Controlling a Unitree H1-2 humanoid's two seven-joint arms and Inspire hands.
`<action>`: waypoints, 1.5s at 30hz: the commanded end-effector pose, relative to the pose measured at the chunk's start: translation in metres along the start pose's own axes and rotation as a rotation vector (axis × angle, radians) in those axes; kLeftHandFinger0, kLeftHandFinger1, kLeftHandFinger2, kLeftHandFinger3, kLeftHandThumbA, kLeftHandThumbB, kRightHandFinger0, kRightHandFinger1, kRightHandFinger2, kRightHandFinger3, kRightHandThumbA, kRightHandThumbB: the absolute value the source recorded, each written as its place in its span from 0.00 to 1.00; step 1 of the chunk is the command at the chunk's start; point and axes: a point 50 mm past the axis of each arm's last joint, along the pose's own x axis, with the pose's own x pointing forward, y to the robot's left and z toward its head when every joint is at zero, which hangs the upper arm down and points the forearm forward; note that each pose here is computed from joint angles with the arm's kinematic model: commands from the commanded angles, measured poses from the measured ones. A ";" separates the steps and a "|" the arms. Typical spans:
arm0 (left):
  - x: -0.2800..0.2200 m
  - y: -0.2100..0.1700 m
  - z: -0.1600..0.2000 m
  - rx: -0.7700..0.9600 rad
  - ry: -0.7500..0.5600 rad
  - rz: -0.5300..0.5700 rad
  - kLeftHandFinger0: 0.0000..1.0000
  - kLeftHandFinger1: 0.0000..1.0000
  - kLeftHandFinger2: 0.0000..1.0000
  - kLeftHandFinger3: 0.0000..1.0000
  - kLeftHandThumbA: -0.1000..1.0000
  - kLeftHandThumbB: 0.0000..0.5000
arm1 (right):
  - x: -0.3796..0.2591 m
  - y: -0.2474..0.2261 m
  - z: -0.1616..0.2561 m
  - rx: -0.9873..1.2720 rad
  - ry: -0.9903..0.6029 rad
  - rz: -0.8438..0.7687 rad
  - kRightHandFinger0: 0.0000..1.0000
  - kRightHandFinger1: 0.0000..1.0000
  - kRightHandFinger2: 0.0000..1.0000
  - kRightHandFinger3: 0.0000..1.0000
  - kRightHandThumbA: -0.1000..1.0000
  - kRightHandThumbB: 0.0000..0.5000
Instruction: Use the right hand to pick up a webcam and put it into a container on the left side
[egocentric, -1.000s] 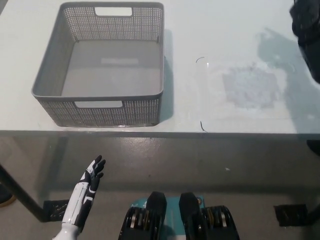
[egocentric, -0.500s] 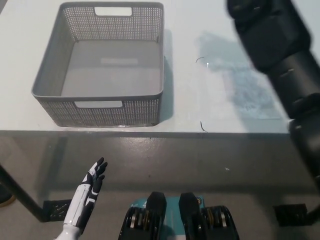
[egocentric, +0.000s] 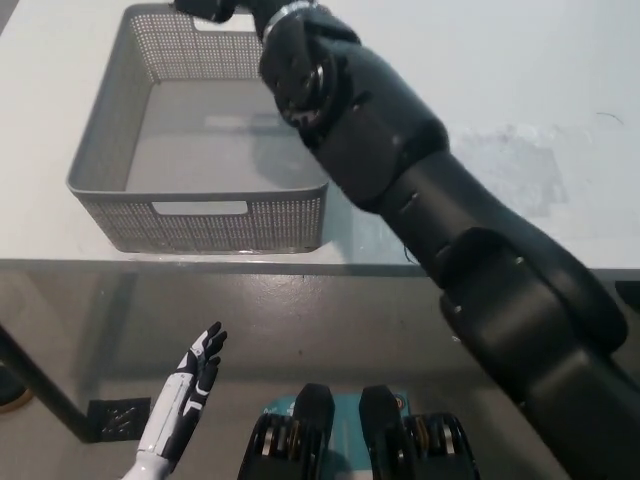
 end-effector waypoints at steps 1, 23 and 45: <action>0.011 0.006 0.013 0.031 -0.086 -0.018 1.00 1.00 1.00 1.00 1.00 0.36 | 0.010 -0.013 0.025 -0.015 -0.109 -0.086 0.00 0.23 0.62 0.66 0.00 0.45; 0.019 0.009 0.023 0.053 -0.097 -0.048 1.00 1.00 1.00 1.00 1.00 0.32 | -0.045 0.088 -0.064 0.013 0.169 0.169 0.00 0.36 0.73 0.64 0.00 0.43; 0.020 0.008 0.025 0.055 -0.091 -0.072 1.00 1.00 1.00 1.00 1.00 0.30 | -0.020 0.028 -0.060 0.007 0.094 0.094 1.00 1.00 1.00 1.00 1.00 0.76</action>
